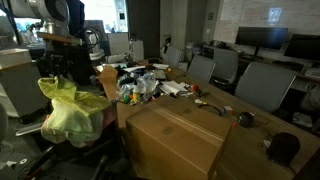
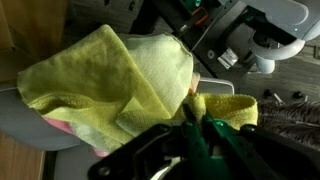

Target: Remove all the clothes from the top of the box and hang them on the chair

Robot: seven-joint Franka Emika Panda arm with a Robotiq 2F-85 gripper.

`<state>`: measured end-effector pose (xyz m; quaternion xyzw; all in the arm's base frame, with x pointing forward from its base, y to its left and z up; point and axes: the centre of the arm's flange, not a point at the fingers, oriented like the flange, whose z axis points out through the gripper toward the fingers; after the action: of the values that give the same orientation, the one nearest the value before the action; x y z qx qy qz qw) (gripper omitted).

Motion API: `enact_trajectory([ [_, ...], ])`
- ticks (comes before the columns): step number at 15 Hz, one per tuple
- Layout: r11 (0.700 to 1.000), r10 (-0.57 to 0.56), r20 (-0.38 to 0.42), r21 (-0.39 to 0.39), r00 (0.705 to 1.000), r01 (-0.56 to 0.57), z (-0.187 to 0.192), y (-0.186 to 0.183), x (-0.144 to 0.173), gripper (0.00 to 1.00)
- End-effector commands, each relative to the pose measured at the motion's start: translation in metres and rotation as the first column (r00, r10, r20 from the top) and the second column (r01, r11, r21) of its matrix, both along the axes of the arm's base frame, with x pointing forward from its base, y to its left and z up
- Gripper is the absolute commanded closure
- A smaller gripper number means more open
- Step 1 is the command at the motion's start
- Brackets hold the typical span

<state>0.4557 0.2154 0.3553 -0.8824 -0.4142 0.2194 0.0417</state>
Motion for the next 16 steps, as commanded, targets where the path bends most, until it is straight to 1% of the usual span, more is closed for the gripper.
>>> enact_trajectory([
  [1,0.996,-0.061,-0.036,0.055,0.997,0.063,-0.001,-0.02,0.008,0.98],
  [4,0.992,-0.105,-0.048,0.063,0.993,0.108,-0.004,-0.034,0.01,0.98],
  [7,0.989,-0.127,-0.049,0.066,0.991,0.13,-0.003,-0.04,0.013,0.98],
  [13,0.99,-0.124,-0.04,0.057,0.992,0.126,-0.003,-0.038,0.011,0.98],
  [14,0.99,-0.125,-0.039,0.056,0.991,0.127,-0.002,-0.038,0.01,0.8],
  [15,0.99,-0.125,-0.038,0.055,0.991,0.127,-0.002,-0.038,0.01,0.65],
  [16,0.991,-0.124,-0.036,0.052,0.992,0.126,-0.003,-0.038,0.01,0.58],
])
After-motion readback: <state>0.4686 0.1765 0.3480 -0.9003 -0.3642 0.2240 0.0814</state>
